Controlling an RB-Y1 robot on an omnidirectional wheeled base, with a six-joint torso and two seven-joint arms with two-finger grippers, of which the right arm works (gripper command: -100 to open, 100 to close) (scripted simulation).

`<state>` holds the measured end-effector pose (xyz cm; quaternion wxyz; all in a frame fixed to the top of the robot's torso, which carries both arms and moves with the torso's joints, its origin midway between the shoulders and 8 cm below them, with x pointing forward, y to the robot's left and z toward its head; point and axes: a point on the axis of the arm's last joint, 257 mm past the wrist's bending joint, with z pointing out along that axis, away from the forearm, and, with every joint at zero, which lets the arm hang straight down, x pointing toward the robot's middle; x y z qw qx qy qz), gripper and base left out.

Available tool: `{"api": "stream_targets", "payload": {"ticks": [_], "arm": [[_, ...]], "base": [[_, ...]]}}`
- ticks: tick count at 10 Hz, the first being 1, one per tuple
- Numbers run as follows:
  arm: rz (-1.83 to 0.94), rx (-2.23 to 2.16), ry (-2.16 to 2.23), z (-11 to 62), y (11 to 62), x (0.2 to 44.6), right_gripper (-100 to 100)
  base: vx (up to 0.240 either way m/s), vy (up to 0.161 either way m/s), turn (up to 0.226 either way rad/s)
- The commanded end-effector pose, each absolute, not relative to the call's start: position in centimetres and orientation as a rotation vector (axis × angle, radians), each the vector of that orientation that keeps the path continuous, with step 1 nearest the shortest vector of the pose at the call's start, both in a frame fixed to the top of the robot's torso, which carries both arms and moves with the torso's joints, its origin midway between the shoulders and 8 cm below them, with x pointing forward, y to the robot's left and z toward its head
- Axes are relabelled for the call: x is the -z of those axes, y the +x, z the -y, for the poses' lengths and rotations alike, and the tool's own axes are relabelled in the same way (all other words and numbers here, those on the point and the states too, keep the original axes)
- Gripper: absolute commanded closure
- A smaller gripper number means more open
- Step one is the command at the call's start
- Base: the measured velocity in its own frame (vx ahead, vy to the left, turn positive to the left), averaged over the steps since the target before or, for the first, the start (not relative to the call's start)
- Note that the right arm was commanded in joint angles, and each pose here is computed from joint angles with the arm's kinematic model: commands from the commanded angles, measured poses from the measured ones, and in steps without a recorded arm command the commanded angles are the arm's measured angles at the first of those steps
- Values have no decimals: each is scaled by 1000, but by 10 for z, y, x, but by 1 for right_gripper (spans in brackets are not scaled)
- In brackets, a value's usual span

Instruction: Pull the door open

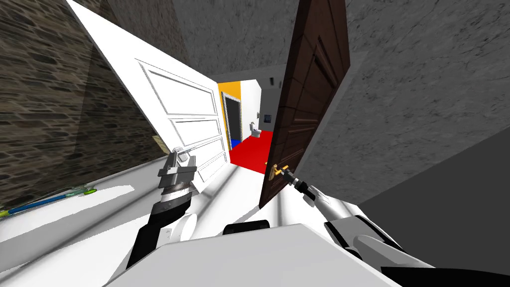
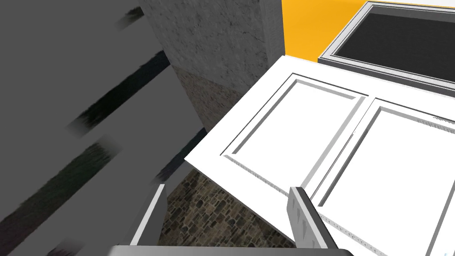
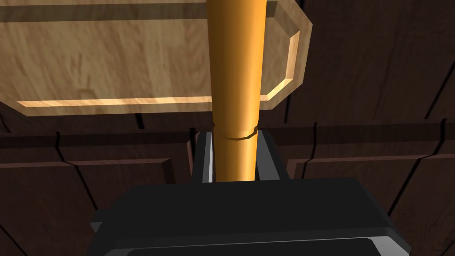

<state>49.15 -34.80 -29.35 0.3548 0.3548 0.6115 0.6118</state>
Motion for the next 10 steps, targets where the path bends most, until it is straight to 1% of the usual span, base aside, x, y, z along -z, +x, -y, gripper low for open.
{"api": "stream_targets", "payload": {"ticks": [1,7,8,9,10], "arm": [[-1583,-1580,918,351,489,294,100],[-1590,-1590,908,354,486,293,100],[-1592,-1591,908,352,486,293,100],[-1596,-1592,907,353,485,294,100],[-1596,-1592,907,353,485,294,100]], "base": [[-173,-121,130],[-151,-137,131],[-70,-59,38],[-123,-91,141],[-130,-164,166]]}}
